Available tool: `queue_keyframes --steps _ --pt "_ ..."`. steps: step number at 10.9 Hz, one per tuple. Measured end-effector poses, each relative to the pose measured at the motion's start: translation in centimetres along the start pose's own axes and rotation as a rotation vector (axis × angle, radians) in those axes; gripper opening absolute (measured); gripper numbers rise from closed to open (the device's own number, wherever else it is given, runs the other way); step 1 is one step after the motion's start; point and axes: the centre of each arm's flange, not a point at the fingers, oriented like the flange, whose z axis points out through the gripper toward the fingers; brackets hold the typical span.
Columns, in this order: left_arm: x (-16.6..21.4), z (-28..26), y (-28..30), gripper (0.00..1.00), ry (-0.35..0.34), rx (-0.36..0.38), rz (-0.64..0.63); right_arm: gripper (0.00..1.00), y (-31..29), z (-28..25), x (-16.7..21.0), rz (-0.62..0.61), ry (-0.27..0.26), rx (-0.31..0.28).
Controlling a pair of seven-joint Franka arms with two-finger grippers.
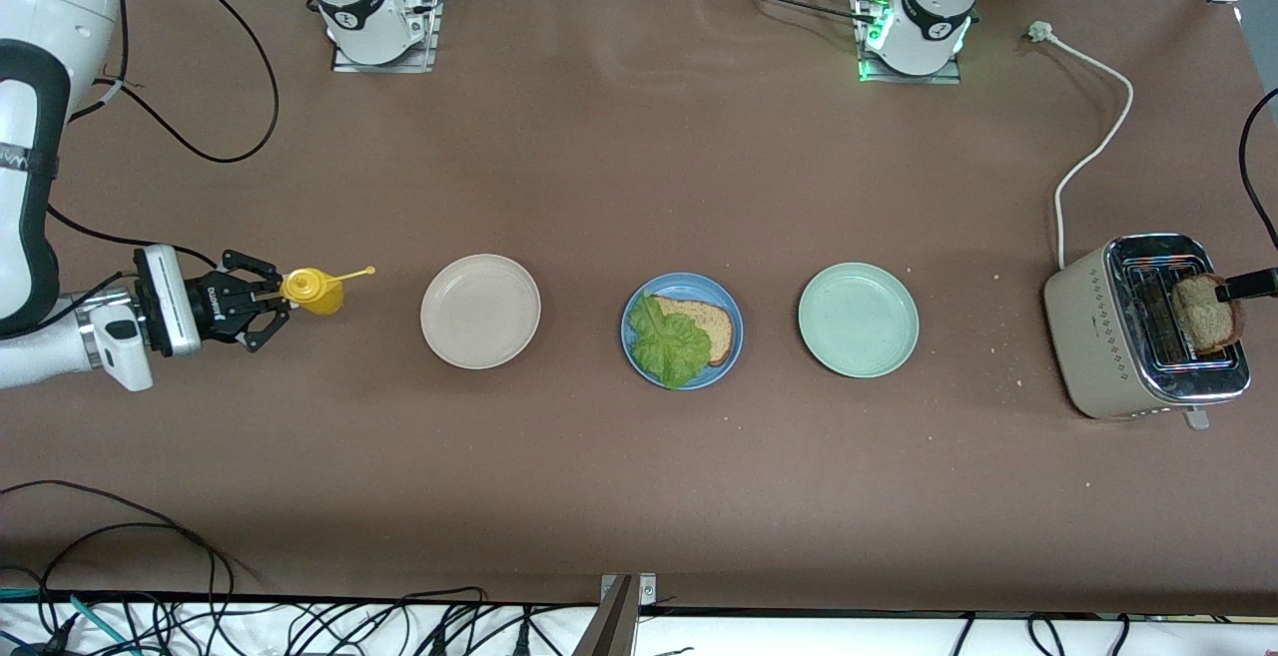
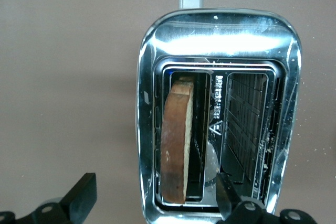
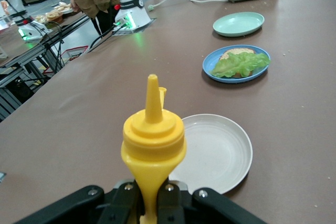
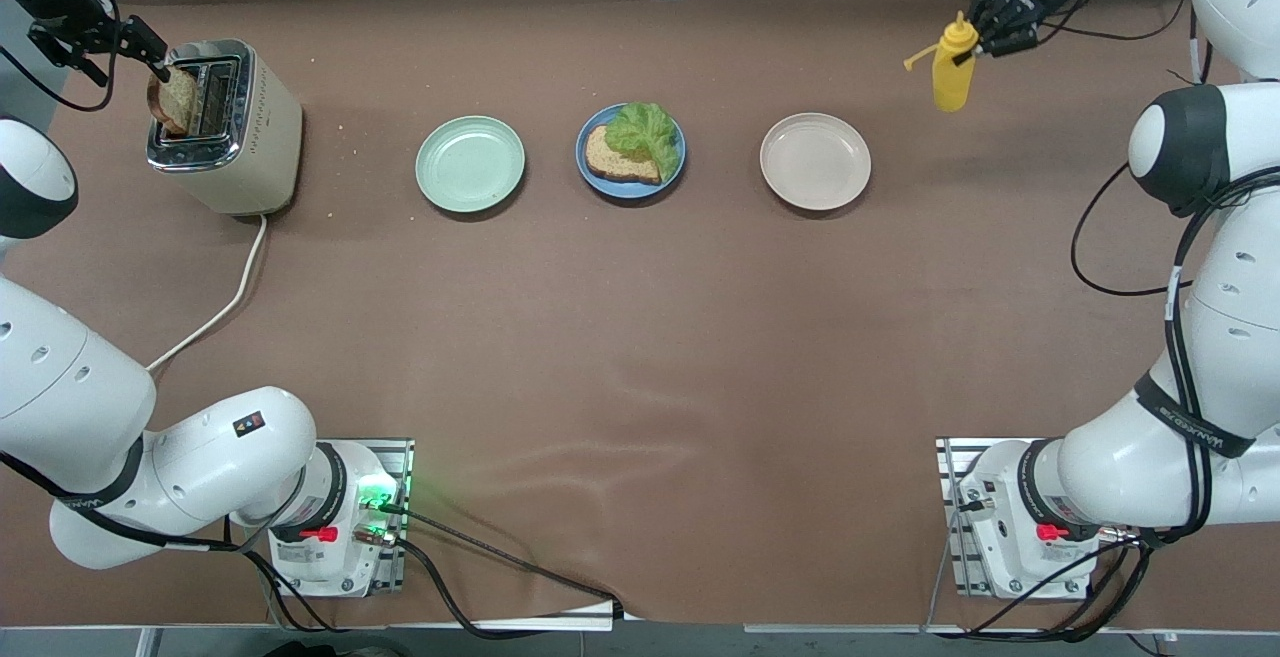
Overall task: Make sandwich in blue plate with both arms
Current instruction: 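Carry the mustard bottle back beside the white plate with the right gripper, then set the mustard down while the left gripper lifts the second bread slice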
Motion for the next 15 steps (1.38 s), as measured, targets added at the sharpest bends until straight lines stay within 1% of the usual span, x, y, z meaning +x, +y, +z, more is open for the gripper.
queue_keyframes --steps 2,3,4,5,6,7,8,9,10,11,13,15 --pt "0.6 0.8 0.4 1.00 0.010 -0.002 0.009 0.09 -1.1 1.4 -3.9 -0.070 0.066 0.006" --pt "0.8 1.1 0.5 1.00 0.013 -0.003 0.012 0.09 -1.4 2.2 -5.1 -0.084 0.088 0.011" --pt "1.0 1.4 0.4 0.93 0.013 -0.004 0.012 0.09 -1.6 2.8 -5.7 -0.093 0.102 0.015" --pt "1.1 1.7 0.4 0.81 0.010 -0.006 0.015 0.09 -1.5 3.0 -5.6 -0.097 0.106 0.013" --pt "1.2 2.0 0.4 0.63 0.009 -0.006 0.016 0.09 -1.3 3.2 -5.5 -0.101 0.106 0.012" --pt "1.3 2.1 0.4 0.50 0.015 -0.005 0.018 0.09 -1.2 3.3 -5.6 -0.102 0.109 0.006" --pt "1.4 2.1 0.4 0.38 0.018 -0.005 0.019 0.09 -0.9 3.5 -5.8 -0.105 0.117 -0.004" --pt "1.4 2.1 0.4 0.24 0.018 -0.005 0.021 0.09 -0.7 3.8 -6.1 -0.106 0.120 -0.014" --pt "1.4 2.1 0.5 0.13 0.018 -0.005 0.024 0.09 -0.6 4.0 -6.4 -0.106 0.123 -0.016" --pt "1.5 2.1 0.6 0.11 0.019 -0.006 0.027 0.09 -0.6 4.1 -6.6 -0.109 0.124 -0.016" --pt "1.6 1.6 0.7 0.11 0.028 -0.003 0.054 0.09 -0.7 4.3 -7.0 -0.115 0.122 -0.026" --pt "1.4 -0.4 0.9 0.11 0.039 0.002 0.080 0.09 -1.9 5.2 -8.5 -0.113 0.118 -0.070"
